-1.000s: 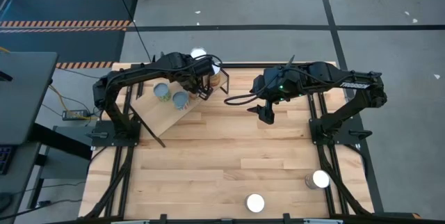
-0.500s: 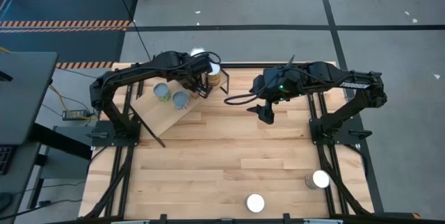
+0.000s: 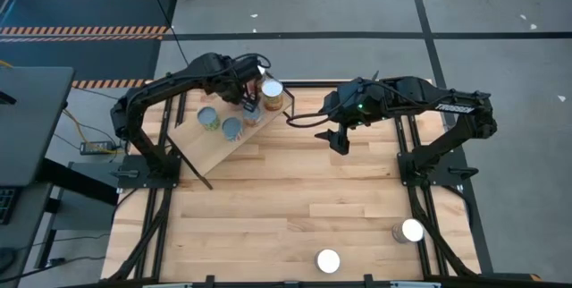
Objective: Pick and place cans onto a shelf
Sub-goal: Adjust the cans on the shelf
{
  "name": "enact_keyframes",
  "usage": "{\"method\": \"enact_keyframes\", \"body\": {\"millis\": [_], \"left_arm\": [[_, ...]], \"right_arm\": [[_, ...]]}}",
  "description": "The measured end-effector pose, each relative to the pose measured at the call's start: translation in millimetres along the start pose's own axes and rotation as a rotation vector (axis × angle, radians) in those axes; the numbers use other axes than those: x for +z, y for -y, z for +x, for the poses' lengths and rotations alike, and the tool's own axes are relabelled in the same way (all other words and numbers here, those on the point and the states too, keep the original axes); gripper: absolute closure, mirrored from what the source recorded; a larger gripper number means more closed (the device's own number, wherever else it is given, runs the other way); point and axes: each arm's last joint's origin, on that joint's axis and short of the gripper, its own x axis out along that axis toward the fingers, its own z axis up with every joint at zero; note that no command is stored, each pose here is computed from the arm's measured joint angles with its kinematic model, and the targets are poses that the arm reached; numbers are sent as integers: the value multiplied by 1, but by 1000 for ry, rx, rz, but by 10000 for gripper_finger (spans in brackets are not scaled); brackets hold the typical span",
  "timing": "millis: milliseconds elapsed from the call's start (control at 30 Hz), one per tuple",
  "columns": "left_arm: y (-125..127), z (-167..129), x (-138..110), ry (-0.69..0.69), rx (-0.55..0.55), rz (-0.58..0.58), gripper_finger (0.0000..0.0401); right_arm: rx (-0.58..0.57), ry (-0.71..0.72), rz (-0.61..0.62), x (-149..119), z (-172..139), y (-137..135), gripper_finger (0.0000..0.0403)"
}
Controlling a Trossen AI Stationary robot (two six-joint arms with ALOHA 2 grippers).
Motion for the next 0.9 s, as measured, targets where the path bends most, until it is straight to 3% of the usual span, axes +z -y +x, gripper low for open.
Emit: {"method": "enact_keyframes", "body": {"millis": [267,900], "left_arm": [[-10,23,1,-87,17,-4,394],[-13,29,7,-33,27,1,394]], "right_arm": [[-4,0,3,0,0,1,55],[-21,-3,3,1,1,10,55]]}}
